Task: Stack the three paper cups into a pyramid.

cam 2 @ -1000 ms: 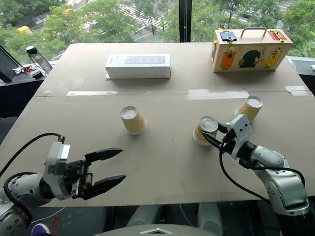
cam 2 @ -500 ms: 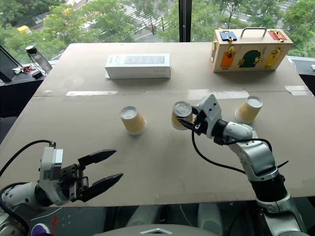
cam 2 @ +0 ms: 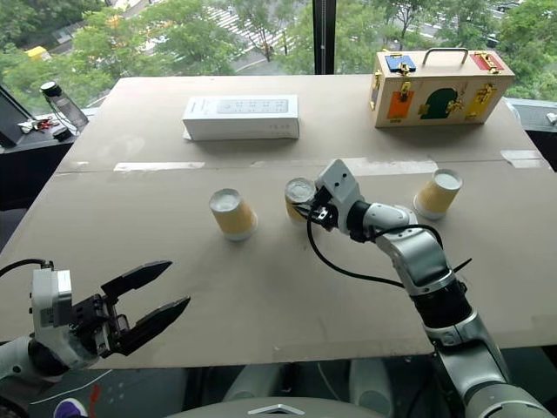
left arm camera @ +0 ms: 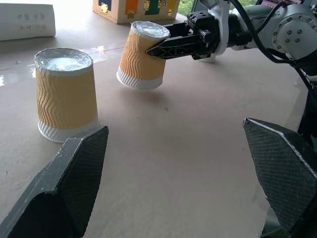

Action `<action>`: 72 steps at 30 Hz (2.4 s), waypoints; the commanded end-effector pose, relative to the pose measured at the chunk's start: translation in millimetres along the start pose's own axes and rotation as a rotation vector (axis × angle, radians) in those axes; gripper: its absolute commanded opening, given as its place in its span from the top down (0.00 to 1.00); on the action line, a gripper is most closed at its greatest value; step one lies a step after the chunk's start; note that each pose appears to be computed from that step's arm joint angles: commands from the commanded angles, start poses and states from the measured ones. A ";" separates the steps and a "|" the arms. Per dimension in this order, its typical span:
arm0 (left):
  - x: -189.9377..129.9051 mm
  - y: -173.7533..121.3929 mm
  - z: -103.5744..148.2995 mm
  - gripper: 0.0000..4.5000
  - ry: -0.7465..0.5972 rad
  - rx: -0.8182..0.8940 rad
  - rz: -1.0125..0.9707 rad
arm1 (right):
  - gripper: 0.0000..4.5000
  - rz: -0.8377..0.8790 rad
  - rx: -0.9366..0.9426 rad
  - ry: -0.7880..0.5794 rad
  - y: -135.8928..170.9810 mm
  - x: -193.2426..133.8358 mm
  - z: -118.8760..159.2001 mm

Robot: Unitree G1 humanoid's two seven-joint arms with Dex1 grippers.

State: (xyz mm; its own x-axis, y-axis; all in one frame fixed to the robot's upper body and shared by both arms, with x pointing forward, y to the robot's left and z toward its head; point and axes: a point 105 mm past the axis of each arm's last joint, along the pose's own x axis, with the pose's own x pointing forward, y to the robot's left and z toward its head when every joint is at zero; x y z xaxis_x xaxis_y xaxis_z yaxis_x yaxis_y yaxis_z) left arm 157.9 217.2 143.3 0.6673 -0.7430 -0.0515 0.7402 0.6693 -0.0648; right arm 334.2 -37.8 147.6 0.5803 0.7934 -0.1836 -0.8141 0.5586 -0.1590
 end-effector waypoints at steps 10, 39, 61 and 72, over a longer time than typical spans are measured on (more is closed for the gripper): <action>-10.5 1.1 13.4 0.00 -0.075 0.061 0.040 | 0.57 -0.003 0.001 -0.017 -5.4 13.5 14.2; 24.6 -7.9 22.5 0.00 -0.126 0.033 -0.114 | 0.01 -0.139 -0.115 -0.219 -48.6 -95.8 65.1; 49.1 -15.5 33.1 0.00 -0.107 0.030 -0.254 | 0.01 -0.721 0.263 -0.030 -150.1 -166.8 -16.8; 51.8 -19.8 36.0 0.00 -0.110 0.021 -0.246 | 0.01 -0.700 0.239 -0.114 -145.1 -165.8 2.0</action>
State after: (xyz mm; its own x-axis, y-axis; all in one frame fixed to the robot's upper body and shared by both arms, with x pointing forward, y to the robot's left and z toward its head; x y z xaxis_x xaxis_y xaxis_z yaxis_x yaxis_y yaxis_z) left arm 185.0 170.3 169.6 0.4937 -0.8676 0.0591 0.8691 0.4898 -0.0690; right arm 358.7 -250.1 174.2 0.9623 0.2429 -0.1224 -0.2398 0.9700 0.0394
